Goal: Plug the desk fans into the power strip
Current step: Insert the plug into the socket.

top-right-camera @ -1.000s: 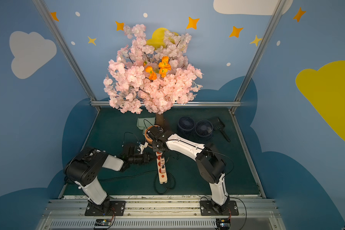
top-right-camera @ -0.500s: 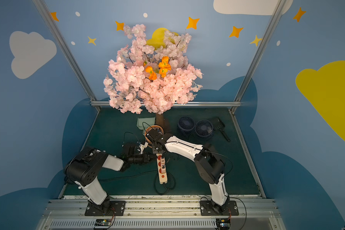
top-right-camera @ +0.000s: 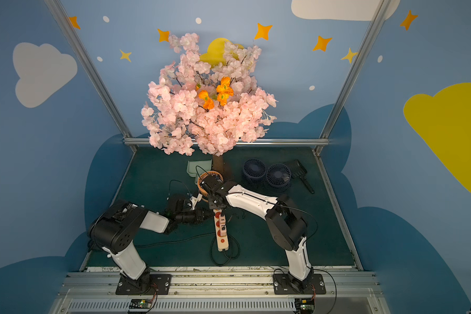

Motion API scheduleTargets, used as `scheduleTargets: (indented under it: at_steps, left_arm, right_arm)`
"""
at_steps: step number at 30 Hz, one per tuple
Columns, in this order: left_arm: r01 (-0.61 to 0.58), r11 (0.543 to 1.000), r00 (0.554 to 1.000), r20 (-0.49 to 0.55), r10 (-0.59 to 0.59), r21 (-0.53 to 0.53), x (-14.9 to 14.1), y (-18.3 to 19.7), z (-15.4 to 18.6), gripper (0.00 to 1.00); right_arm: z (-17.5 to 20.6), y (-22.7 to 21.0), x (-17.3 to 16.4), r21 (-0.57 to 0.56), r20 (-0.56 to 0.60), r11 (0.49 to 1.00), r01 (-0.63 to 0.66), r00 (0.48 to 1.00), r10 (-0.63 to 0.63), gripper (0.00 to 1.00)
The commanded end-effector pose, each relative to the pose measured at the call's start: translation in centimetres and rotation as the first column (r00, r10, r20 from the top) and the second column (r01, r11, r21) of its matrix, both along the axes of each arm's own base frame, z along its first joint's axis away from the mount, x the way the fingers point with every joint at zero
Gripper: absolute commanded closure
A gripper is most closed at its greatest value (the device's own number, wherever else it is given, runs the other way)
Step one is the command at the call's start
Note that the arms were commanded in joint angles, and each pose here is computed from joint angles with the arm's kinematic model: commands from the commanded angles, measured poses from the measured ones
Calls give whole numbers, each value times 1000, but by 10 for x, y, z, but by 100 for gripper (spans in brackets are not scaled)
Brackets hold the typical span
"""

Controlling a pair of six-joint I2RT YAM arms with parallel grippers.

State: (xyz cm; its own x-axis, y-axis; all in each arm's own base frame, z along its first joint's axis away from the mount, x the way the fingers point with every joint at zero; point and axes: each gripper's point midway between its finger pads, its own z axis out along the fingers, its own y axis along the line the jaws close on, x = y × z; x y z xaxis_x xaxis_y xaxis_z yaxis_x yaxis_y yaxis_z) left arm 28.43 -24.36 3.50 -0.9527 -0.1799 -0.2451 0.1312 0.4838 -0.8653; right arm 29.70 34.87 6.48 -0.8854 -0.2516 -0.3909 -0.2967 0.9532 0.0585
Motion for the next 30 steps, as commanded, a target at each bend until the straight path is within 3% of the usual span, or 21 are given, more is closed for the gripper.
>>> scheduleTargets:
  at_steps: [1,12,25,30]
  left_arm:
    - [10,1000,1000,-9,-9,8,1,-2,-4,63]
    - [5,1000,1000,-13,-5,11,2,-2,-4,64]
    - [14,1000,1000,-9,-14,8,1,-3,-2,67]
    - [19,1000,1000,-11,-19,5,1,-4,-2,68]
  right_arm:
    - [-120,-119,-100,-463,-426,878,-124,900,-97,100]
    - [-118,-130,-106,-511,-416,848,-141,904,-100,100]
    - [-132,-139,-110,-522,-476,836,-167,871,-124,100]
    - [-142,-157,-123,-564,-493,806,-179,856,-154,100]
